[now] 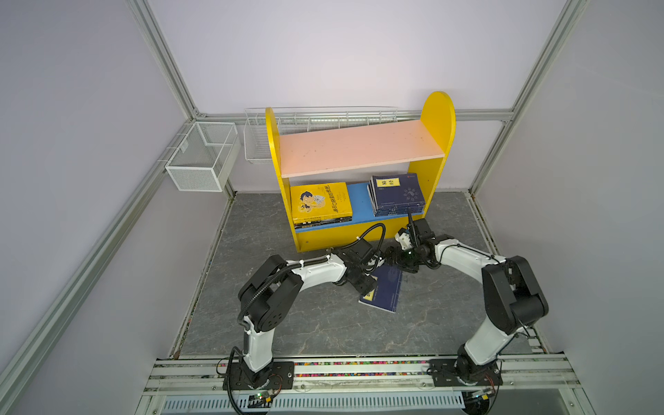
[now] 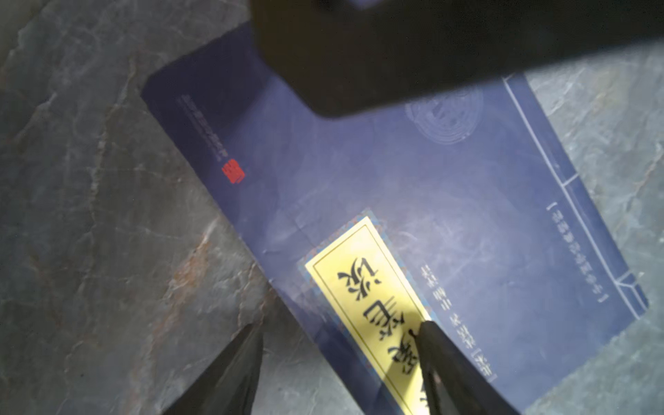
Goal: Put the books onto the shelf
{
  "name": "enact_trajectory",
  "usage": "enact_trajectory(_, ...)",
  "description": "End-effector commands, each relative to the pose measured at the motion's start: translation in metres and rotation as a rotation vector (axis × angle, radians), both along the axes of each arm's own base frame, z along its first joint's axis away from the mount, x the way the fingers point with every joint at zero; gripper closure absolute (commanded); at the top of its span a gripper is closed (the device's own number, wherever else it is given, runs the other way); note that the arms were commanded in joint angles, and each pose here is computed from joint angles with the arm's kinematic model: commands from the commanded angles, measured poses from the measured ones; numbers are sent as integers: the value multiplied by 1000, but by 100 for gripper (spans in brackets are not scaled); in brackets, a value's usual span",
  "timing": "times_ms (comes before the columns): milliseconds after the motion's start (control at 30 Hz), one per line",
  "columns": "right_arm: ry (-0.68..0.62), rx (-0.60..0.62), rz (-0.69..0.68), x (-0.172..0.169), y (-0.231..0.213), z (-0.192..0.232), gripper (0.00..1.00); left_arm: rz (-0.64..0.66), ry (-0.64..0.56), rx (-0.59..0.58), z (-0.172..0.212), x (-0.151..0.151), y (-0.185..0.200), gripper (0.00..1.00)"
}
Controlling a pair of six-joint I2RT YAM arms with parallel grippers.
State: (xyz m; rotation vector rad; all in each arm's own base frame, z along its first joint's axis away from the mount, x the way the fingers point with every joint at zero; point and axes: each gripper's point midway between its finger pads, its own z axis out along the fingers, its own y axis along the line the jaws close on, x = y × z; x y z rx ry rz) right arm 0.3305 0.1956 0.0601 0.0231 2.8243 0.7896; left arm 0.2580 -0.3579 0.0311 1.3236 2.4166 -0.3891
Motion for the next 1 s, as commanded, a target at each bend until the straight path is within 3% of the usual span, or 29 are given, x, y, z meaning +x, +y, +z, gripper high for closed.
enact_trajectory(0, -37, -113, 4, -15, -22, 9, 16, -40, 26, 31, -9, -10, 2, 31)
enact_trajectory(133, 26, -134, 24, -45, -31, 0, 15, -51, 32, 30, -10, -12, 0, 31)
enact_trajectory(300, 157, -62, 48, -81, -26, -27, 15, -53, 40, 24, -11, -12, 0, 31)
enact_trajectory(433, 224, 21, 72, -90, -12, -35, 15, -58, 41, 21, -10, -13, 0, 31)
enact_trajectory(667, 249, 110, 84, -81, 3, -33, 15, -79, 83, -11, -12, -15, -3, 34)
enact_trajectory(967, 72, 431, 55, -30, 26, 36, 15, -51, 183, -115, -14, -11, -2, 37)
